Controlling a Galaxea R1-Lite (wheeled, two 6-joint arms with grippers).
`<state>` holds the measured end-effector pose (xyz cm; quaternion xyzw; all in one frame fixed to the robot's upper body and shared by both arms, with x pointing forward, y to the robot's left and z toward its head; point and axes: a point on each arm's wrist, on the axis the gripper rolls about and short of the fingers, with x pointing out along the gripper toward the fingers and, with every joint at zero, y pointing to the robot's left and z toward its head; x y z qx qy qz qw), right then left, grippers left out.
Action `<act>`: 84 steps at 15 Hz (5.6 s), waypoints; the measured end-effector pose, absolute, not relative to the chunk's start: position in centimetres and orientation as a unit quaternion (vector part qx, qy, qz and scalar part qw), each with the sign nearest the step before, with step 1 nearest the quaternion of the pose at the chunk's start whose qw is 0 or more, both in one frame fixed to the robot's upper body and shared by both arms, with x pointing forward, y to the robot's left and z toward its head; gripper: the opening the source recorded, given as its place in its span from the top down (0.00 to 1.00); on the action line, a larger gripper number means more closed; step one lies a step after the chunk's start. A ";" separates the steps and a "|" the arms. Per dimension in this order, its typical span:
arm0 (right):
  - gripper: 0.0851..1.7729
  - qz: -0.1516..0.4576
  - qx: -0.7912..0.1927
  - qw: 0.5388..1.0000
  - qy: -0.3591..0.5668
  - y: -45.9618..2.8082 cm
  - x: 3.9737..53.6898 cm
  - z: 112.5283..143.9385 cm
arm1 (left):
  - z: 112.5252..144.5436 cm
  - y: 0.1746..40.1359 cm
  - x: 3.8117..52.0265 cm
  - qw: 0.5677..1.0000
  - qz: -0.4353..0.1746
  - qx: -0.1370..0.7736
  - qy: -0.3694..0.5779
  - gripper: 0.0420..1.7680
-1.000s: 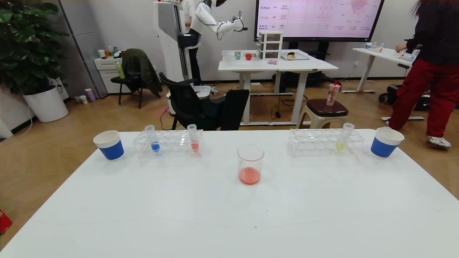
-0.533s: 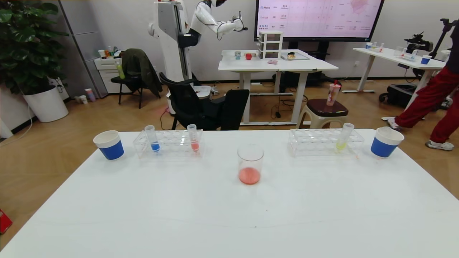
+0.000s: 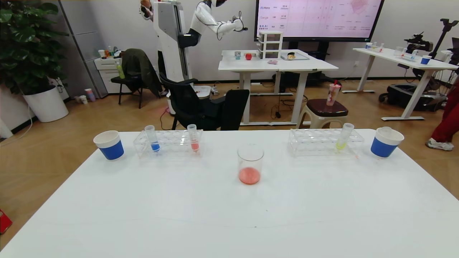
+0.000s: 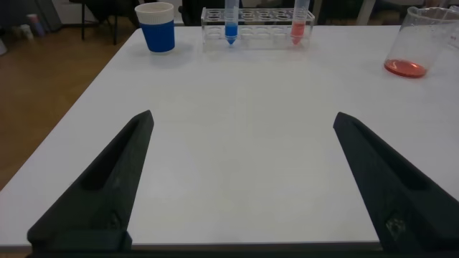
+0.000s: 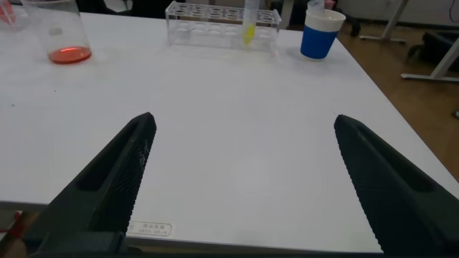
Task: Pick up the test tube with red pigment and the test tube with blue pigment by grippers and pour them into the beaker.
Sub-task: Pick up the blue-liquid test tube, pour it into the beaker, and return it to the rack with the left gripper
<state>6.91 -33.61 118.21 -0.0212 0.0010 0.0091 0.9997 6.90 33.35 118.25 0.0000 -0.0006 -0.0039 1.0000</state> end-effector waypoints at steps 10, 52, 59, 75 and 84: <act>0.02 0.009 -0.021 1.000 0.001 -33.6 6.9 118.2 | 131.1 33.3 10.7 0.999 -0.025 0.001 -0.045 0.01; 0.02 0.009 -0.021 1.000 0.001 -33.6 6.9 118.2 | 116.4 32.3 51.8 1.000 0.017 -0.001 -0.007 0.73; 0.02 0.009 -0.021 1.000 0.001 -33.6 6.9 118.2 | 119.4 32.1 52.1 1.000 0.014 0.002 -0.001 0.74; 0.02 0.009 -0.021 1.000 0.001 -33.6 6.9 118.2 | 131.0 22.6 50.5 0.995 -0.098 0.016 -0.020 0.74; 0.02 0.009 -0.021 1.000 0.001 -33.6 6.9 118.2 | 130.2 11.4 48.7 0.963 -0.220 0.113 -0.110 0.74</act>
